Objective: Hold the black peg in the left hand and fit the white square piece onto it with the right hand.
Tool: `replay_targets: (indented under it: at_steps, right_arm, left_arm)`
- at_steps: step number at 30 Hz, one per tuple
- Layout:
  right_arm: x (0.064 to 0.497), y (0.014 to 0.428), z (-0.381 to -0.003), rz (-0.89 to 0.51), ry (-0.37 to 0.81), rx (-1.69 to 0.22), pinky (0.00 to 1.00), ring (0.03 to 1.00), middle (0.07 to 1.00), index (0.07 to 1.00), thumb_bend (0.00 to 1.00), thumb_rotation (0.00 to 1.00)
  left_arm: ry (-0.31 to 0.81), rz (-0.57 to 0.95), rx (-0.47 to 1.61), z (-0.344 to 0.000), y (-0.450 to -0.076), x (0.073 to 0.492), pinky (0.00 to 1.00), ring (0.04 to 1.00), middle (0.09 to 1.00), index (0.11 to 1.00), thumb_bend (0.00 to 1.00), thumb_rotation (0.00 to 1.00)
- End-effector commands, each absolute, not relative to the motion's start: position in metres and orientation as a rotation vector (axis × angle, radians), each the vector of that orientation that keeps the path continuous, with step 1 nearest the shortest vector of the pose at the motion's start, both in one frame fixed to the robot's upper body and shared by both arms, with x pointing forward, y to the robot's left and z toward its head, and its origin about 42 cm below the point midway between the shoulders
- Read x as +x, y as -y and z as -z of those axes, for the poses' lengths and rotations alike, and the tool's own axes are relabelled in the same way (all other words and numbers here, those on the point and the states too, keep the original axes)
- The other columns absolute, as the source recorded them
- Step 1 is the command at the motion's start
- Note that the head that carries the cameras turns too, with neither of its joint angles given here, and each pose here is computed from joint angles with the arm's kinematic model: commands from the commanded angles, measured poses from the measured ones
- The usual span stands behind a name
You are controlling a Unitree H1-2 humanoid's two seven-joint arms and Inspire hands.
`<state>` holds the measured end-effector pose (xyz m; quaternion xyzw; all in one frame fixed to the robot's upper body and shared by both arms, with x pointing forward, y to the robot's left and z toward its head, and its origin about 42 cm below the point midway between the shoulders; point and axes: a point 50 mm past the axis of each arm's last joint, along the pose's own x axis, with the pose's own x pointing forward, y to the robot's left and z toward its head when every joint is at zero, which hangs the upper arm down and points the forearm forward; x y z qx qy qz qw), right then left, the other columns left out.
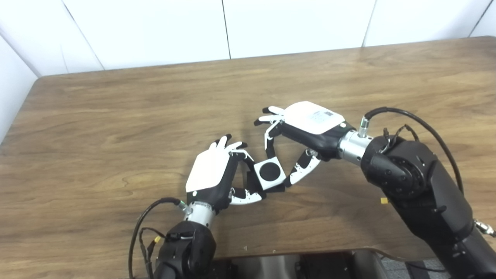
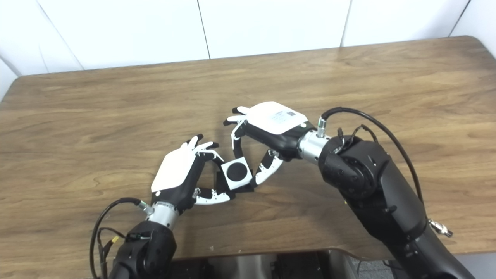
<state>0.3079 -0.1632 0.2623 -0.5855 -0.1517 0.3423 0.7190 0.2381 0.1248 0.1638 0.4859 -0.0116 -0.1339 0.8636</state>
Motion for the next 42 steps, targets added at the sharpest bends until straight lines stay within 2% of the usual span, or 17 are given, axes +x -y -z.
replay_targets:
  at_steps: [1, 11, 12, 13, 14, 21, 23, 27, 32, 33, 35, 38, 42]
  right_arm:
    - [0.305, 0.155, -0.284, -0.732, 0.433, -1.302, 0.9, 0.988, 0.908, 0.494, 0.52, 0.15]
    - [0.303, 0.155, -0.286, -0.727, 0.425, -1.33, 0.89, 0.99, 0.908, 0.494, 0.52, 0.15]
    - [0.303, 0.156, -0.285, -0.726, 0.421, -1.333, 0.89, 0.99, 0.909, 0.563, 0.68, 0.19]
    - [0.304, 0.156, -0.284, -0.726, 0.416, -1.335, 0.89, 0.989, 0.909, 0.606, 0.78, 0.21]
    - [0.305, 0.157, -0.283, -0.727, 0.411, -1.337, 0.88, 0.989, 0.91, 0.623, 0.82, 0.22]
    - [0.308, 0.159, -0.277, -0.736, 0.373, -1.345, 0.88, 0.988, 0.922, 0.706, 0.9, 0.25]
    - [0.309, 0.16, -0.276, -0.735, 0.366, -1.346, 0.88, 0.988, 0.925, 0.732, 0.93, 0.3]
    - [0.31, 0.163, -0.274, -0.734, 0.358, -1.344, 0.88, 0.99, 0.927, 0.74, 0.97, 0.35]
    - [0.311, 0.164, -0.273, -0.731, 0.354, -1.346, 0.88, 0.99, 0.927, 0.737, 0.98, 0.36]
    - [0.311, 0.164, -0.273, -0.73, 0.352, -1.346, 0.88, 0.989, 0.926, 0.734, 0.99, 0.36]
    - [0.311, 0.165, -0.272, -0.729, 0.349, -1.347, 0.88, 0.99, 0.927, 0.732, 0.99, 0.36]
    - [0.311, 0.166, -0.272, -0.731, 0.346, -1.353, 0.88, 0.99, 0.926, 0.728, 0.98, 0.36]
    - [0.312, 0.166, -0.272, -0.734, 0.35, -1.354, 0.88, 0.99, 0.927, 0.722, 0.98, 0.35]
  left_arm:
    - [-0.05, 0.302, 1.056, -0.149, -0.125, 0.241, 1.0, 1.0, 0.879, 0.487, 0.52, 0.07]
    - [-0.046, 0.299, 1.034, -0.149, -0.124, 0.241, 1.0, 0.998, 0.876, 0.485, 0.52, 0.07]
    - [-0.044, 0.3, 1.034, -0.149, -0.124, 0.241, 1.0, 0.998, 0.876, 0.485, 0.52, 0.07]
    - [-0.043, 0.3, 1.033, -0.149, -0.125, 0.241, 1.0, 0.999, 0.875, 0.486, 0.52, 0.07]
    - [-0.044, 0.299, 1.034, -0.149, -0.125, 0.24, 1.0, 0.999, 0.874, 0.486, 0.52, 0.07]
    - [-0.049, 0.301, 1.039, -0.152, -0.127, 0.238, 0.98, 1.0, 0.874, 0.488, 0.52, 0.07]
    - [-0.047, 0.302, 1.035, -0.152, -0.127, 0.237, 0.97, 0.999, 0.874, 0.49, 0.52, 0.07]
    - [-0.048, 0.307, 1.042, -0.153, -0.126, 0.236, 0.96, 0.992, 0.874, 0.494, 0.52, 0.08]
    - [-0.051, 0.317, 1.062, -0.155, -0.126, 0.236, 0.95, 0.981, 0.867, 0.496, 0.52, 0.08]
    - [-0.054, 0.319, 1.061, -0.155, -0.125, 0.236, 0.96, 0.982, 0.871, 0.594, 0.69, 0.19]
    - [-0.059, 0.322, 1.061, -0.156, -0.124, 0.237, 0.96, 0.982, 0.873, 0.661, 0.79, 0.26]
    - [-0.062, 0.32, 1.062, -0.156, -0.123, 0.237, 0.96, 0.974, 0.867, 0.706, 0.85, 0.28]
    - [-0.066, 0.325, 1.071, -0.157, -0.123, 0.237, 0.96, 0.971, 0.867, 0.743, 0.88, 0.29]
